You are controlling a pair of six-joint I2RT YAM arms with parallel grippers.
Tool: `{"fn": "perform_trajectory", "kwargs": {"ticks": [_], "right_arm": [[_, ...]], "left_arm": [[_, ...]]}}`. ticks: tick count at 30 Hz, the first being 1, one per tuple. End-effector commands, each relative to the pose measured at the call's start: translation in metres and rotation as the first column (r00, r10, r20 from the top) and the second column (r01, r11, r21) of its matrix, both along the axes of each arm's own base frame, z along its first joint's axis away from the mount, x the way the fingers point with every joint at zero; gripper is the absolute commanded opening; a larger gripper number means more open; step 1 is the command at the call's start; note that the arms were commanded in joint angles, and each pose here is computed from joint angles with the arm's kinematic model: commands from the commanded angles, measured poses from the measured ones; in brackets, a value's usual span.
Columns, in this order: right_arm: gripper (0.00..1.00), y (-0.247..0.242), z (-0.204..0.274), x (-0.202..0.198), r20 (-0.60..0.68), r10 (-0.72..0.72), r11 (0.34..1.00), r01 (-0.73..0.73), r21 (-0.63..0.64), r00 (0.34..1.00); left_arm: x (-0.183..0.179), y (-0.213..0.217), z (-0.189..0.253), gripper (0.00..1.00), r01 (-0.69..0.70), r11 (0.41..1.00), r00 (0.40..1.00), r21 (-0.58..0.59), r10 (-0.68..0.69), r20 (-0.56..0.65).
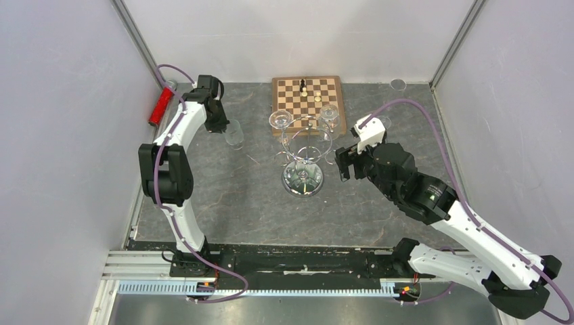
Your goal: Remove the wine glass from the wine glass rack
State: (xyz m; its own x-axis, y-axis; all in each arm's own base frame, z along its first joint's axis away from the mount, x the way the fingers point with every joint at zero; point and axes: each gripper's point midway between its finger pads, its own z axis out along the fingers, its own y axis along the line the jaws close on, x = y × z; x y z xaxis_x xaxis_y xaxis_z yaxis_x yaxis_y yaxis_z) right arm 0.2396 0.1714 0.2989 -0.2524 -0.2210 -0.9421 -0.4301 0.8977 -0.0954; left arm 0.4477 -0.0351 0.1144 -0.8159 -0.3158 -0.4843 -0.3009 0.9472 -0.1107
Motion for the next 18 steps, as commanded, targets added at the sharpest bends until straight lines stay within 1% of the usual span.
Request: {"fn": "perform_trajectory", "kwargs": {"ticks": [1,2,3,8,12,13,16,18], "right_arm": [[0.84,0.002,0.005,0.006,0.019,-0.011,1.0,0.011,0.001,1.0],[0.84,0.002,0.005,0.006,0.018,-0.013,1.0,0.013,0.001,1.0],[0.85,0.003,0.007,0.007,0.017,-0.014,1.0,0.014,-0.001,1.0],[0.85,0.005,0.013,0.012,0.016,-0.024,1.0,0.024,-0.012,1.0],[0.85,0.004,0.025,0.018,0.035,-0.049,0.999,0.049,-0.017,0.998],[0.85,0.003,0.029,0.019,0.043,-0.057,0.998,0.058,-0.015,0.997],[0.86,0.003,0.042,0.025,0.061,-0.081,0.996,0.082,-0.02,0.995],[0.86,0.006,0.053,0.029,0.069,-0.082,0.996,0.083,-0.021,0.994]], "left_arm": [[0.018,-0.001,0.025,0.17,0.053,0.999,0.994,0.002,-0.053,0.099],[0.017,-0.001,0.027,0.24,0.056,0.998,0.993,0.004,-0.056,0.101],[0.016,0.0,0.028,0.27,0.059,0.998,0.993,0.007,-0.059,0.102],[0.011,0.002,0.038,0.37,0.067,0.998,0.991,0.021,-0.069,0.116],[0.005,0.002,0.051,0.54,0.072,0.997,0.988,0.022,-0.074,0.135],[0.003,0.002,0.056,0.6,0.073,0.997,0.987,0.02,-0.075,0.142],[-0.004,-0.001,0.068,0.71,0.081,0.997,0.983,0.004,-0.08,0.164],[-0.01,-0.004,0.076,0.75,0.088,0.996,0.98,-0.011,-0.085,0.183]]}}
